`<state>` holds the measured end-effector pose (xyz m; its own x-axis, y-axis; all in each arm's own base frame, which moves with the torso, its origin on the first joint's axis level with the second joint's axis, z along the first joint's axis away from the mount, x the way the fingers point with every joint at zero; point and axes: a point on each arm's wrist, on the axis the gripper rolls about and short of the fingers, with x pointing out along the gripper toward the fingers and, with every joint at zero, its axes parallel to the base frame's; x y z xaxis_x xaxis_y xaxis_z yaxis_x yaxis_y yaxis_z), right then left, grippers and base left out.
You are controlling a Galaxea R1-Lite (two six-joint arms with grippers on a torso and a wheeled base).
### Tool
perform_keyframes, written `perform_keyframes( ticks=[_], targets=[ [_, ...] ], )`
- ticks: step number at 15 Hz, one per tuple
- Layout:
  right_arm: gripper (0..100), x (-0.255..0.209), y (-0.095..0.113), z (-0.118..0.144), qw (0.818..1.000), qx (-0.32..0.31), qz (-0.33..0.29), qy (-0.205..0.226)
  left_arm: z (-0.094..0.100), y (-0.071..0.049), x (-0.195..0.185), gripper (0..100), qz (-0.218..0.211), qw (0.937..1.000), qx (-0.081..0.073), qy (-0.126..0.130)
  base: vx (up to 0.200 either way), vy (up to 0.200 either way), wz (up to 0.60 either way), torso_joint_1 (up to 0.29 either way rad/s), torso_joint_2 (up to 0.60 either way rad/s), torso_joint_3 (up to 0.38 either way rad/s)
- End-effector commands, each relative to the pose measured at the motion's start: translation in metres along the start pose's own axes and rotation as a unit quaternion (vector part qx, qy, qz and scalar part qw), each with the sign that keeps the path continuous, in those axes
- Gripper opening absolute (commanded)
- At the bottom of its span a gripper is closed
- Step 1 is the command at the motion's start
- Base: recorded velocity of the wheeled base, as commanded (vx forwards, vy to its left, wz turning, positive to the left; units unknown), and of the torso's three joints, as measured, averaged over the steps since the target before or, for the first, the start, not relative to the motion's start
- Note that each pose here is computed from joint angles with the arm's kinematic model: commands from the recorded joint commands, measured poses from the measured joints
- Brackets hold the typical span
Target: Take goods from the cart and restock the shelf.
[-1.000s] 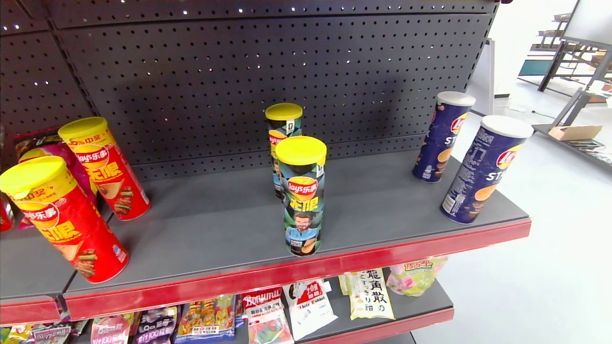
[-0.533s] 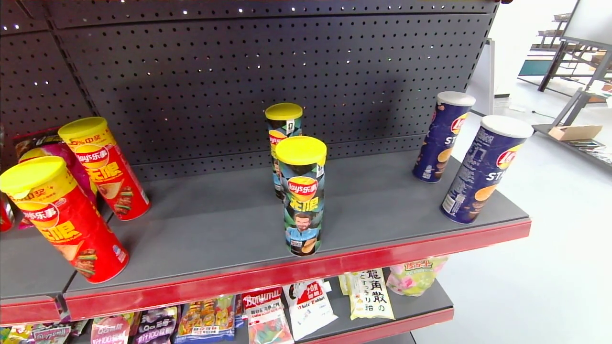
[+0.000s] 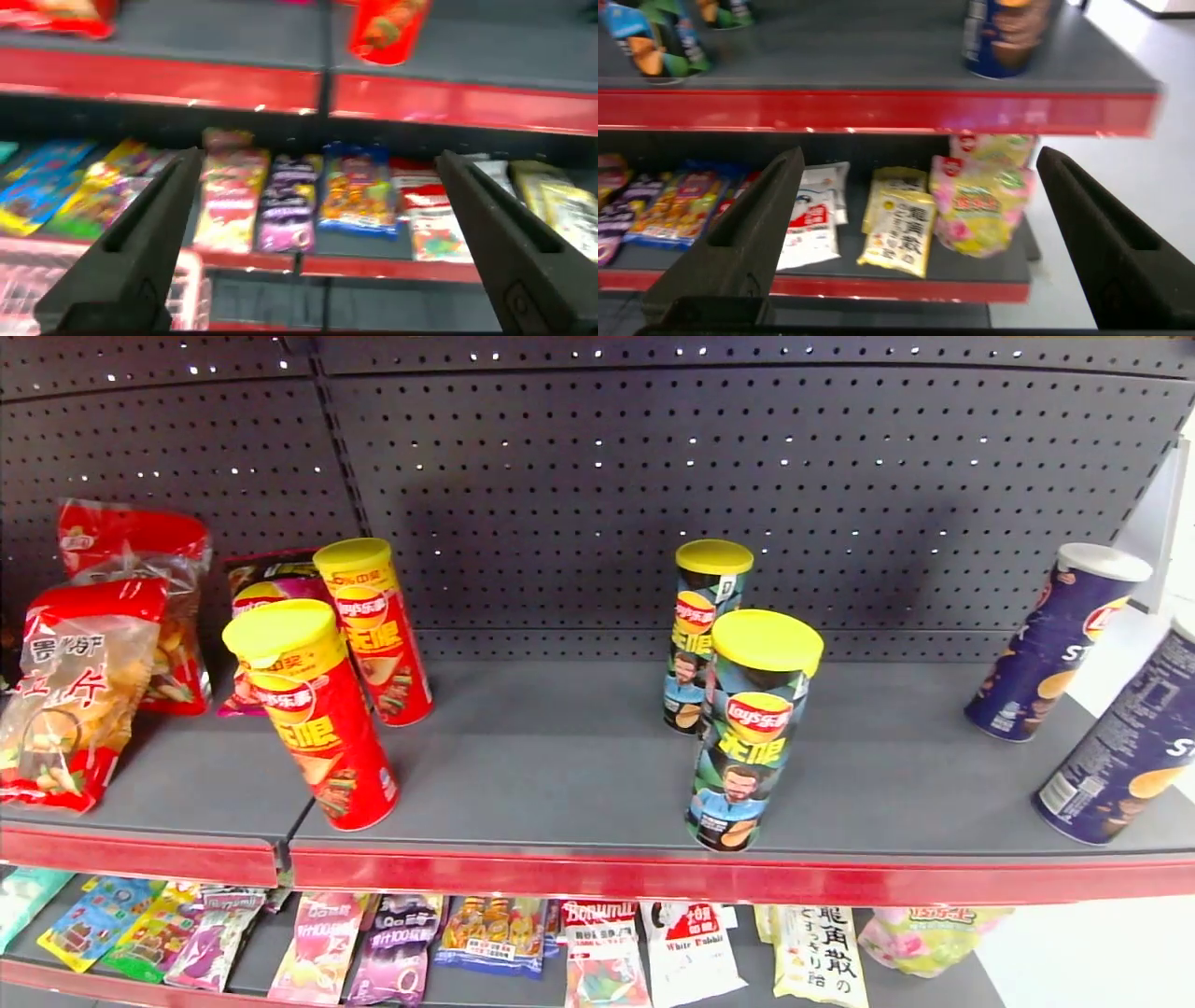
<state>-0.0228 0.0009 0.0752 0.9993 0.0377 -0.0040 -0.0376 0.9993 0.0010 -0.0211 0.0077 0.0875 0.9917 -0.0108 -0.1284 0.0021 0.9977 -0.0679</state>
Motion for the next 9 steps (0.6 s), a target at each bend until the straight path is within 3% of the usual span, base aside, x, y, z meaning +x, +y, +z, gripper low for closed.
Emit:
perform_keyframes(
  ticks=[1,2,5,6,8,9],
  targets=[
    [100,0.0001,0.0000,0.0000,1.000,0.000,0.000,0.000,-0.0009,-0.0001,0.0009,100,-0.002,1.0000,0.008,0.005,0.000,0.000,0.00,0.000,0.00,0.000],
    [100,0.0001,0.0000,0.0000,1.000,0.000,0.000,0.000,-0.0010,-0.0007,0.0016,100,-0.013,0.9997,0.021,-0.001,0.000,0.000,0.00,0.000,0.00,0.000],
    [100,0.0001,0.0000,0.0000,1.000,0.000,0.000,0.000,-0.0028,-0.0045,0.0054,100,-0.087,0.9952,0.036,-0.028,0.000,0.000,0.00,0.000,0.00,0.000],
    [100,0.0001,0.0000,0.0000,1.000,0.001,0.000,0.000,-0.0034,-0.0038,0.0059,100,-0.063,0.9972,0.035,-0.023,0.000,0.000,0.00,0.000,0.00,0.000],
    [100,0.0001,0.0000,0.0000,1.000,0.000,0.000,0.000,-0.0029,-0.0015,0.0083,100,0.043,0.9987,0.024,-0.010,0.000,0.000,0.00,0.000,0.00,0.000],
    [100,0.0001,0.0000,0.0000,1.000,0.000,0.000,0.000,-0.0029,-0.0015,0.0083,100,0.043,0.9987,0.024,-0.010,0.000,0.000,0.00,0.000,0.00,0.000]
  ],
)
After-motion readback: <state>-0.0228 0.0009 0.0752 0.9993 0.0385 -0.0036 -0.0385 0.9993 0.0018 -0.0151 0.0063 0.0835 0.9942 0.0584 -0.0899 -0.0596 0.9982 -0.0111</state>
